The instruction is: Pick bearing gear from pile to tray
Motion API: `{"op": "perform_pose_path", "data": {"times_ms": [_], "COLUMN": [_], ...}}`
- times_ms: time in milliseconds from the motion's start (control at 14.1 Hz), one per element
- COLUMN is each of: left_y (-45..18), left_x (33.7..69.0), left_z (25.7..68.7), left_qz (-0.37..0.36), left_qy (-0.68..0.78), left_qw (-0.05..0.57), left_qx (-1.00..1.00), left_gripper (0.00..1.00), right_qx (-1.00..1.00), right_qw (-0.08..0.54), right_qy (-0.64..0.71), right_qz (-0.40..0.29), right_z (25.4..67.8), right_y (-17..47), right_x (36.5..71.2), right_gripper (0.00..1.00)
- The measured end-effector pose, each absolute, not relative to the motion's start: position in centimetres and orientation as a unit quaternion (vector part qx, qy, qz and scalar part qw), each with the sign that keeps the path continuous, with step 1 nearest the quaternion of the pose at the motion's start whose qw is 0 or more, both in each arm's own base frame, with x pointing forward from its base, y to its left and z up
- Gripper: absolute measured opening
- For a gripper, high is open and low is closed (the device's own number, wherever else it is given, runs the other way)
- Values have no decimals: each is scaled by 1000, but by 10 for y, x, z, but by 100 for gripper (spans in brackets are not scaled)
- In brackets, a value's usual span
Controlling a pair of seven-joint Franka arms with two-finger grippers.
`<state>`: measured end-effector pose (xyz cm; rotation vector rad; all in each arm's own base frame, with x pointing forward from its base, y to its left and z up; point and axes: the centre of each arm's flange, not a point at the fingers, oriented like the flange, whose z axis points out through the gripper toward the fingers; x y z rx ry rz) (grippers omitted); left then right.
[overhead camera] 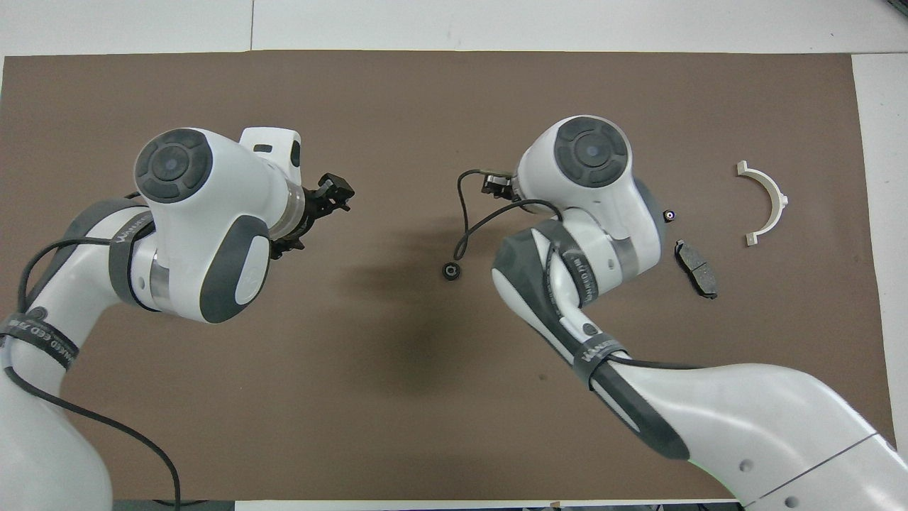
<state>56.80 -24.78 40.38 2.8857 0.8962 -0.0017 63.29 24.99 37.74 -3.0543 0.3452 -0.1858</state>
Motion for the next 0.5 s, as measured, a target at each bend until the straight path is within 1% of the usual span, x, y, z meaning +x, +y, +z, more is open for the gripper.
{"op": "perform_pose_path", "data": {"times_ms": [71, 212, 354, 495], "left_y": [-267, -315, -362, -400], "left_x": [571, 570, 562, 552], "left_z": [399, 381, 363, 355], "left_qz": [-6, -23, -26, -35], "left_qy": [291, 264, 252, 244], "left_qw": [58, 39, 22, 10], "left_qx": [955, 963, 967, 969], "left_gripper": [100, 100, 100, 100], "right_qx": [-993, -996, -998, -999], "right_qw": [26, 17, 9, 2], "right_qy": [98, 68, 45, 27], "right_qz": [-62, -59, -48, -37], "right_z": [385, 397, 409, 426], "right_y": [218, 167, 138, 112], "right_x": [643, 653, 653, 650], "right_gripper": [80, 81, 80, 80]}}
